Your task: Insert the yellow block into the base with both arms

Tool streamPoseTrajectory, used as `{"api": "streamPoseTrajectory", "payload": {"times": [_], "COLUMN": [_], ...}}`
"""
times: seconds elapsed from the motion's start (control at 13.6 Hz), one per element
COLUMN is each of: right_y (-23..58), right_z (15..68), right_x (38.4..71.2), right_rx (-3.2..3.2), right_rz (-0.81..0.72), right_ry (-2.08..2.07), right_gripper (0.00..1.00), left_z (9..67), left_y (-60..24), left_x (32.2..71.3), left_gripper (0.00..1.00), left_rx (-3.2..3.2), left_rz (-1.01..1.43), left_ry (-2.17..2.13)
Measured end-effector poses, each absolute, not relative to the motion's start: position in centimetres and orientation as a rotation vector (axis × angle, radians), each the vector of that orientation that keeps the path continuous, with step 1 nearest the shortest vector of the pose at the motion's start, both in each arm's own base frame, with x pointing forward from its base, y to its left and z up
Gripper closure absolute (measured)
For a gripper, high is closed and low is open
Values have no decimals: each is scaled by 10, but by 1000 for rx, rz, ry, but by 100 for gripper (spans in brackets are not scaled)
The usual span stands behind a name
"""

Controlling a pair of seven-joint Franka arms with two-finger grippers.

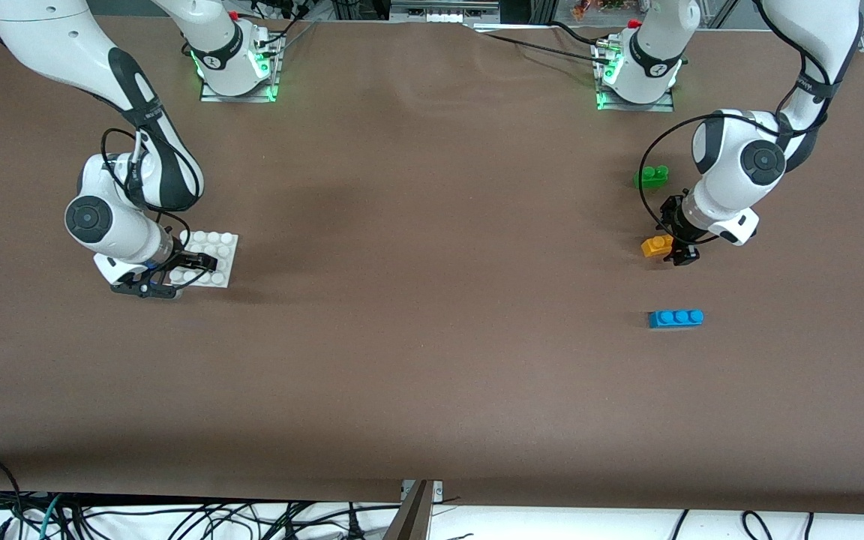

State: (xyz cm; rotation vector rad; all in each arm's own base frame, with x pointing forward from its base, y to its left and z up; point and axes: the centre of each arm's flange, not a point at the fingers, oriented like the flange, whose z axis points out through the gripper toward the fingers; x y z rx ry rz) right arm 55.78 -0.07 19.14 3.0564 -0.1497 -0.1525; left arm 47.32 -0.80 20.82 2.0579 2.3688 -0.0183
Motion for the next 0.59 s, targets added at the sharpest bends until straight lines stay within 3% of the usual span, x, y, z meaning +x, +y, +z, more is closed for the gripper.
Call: {"api": "streamPoseTrajectory", "payload": {"times": [0.22,0.37,0.44,0.59], "right_y": [0,0,0,0], "right_z": [189,188,188,188], "right_x": [556,554,553,551], "right_rx": [3055,3054,3054,3053], "right_rz": [-161,-166,-167,-172], "right_ry": [-129,-120,-118,-116], "right_gripper": [0,0,0,0], "left_z": [208,208,208,208], "left_y": [-8,-8,-8,-8], "left_x": [473,473,473,473], "left_gripper": [30,44,44,60], "left_rx": [2057,2057,2057,2057], "left_rz": [-17,-16,-16,-15], "left_ry": [2368,2367,2367,2367]}}
